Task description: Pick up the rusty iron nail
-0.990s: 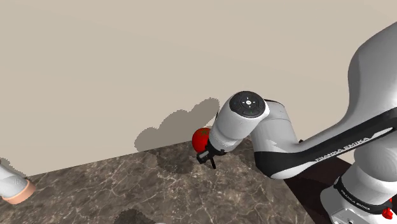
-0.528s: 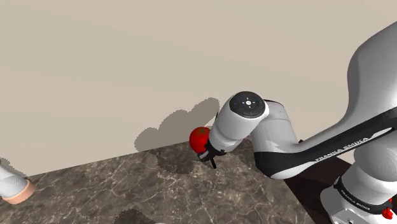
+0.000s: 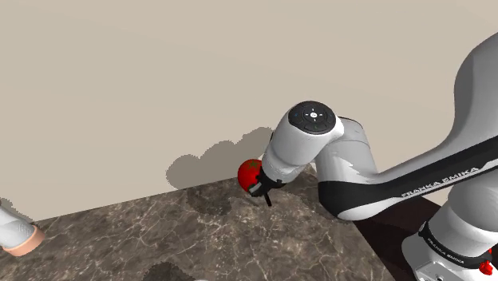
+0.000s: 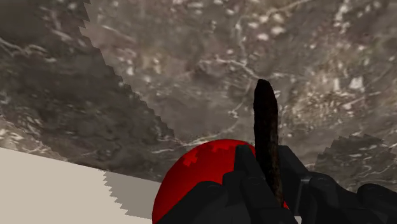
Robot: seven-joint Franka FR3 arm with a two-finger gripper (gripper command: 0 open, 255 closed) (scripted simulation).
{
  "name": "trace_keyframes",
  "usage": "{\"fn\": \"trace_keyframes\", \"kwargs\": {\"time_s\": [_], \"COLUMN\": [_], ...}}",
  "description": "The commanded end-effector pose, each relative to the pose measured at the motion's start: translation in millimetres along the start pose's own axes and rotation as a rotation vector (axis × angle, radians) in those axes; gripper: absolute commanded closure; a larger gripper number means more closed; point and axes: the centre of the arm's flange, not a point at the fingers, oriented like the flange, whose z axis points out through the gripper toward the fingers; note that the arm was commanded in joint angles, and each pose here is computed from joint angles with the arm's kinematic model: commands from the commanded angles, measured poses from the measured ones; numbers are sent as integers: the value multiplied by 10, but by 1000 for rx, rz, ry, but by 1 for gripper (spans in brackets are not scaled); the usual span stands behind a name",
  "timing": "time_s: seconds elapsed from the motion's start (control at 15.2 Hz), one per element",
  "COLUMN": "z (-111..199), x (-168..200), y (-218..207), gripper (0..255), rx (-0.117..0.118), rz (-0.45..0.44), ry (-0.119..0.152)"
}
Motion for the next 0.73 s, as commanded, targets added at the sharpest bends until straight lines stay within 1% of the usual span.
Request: {"fn": "trace_keyframes", "kwargs": {"time_s": [0.0,0.53,0.66], "z": [-97,-483,-491], "x": [45,216,219], "y": [3,5,6], "gripper": [255,255,255], "rx": [0,0,0], "rz": [0,0,0], "ry": [-1,-1,-1]}}
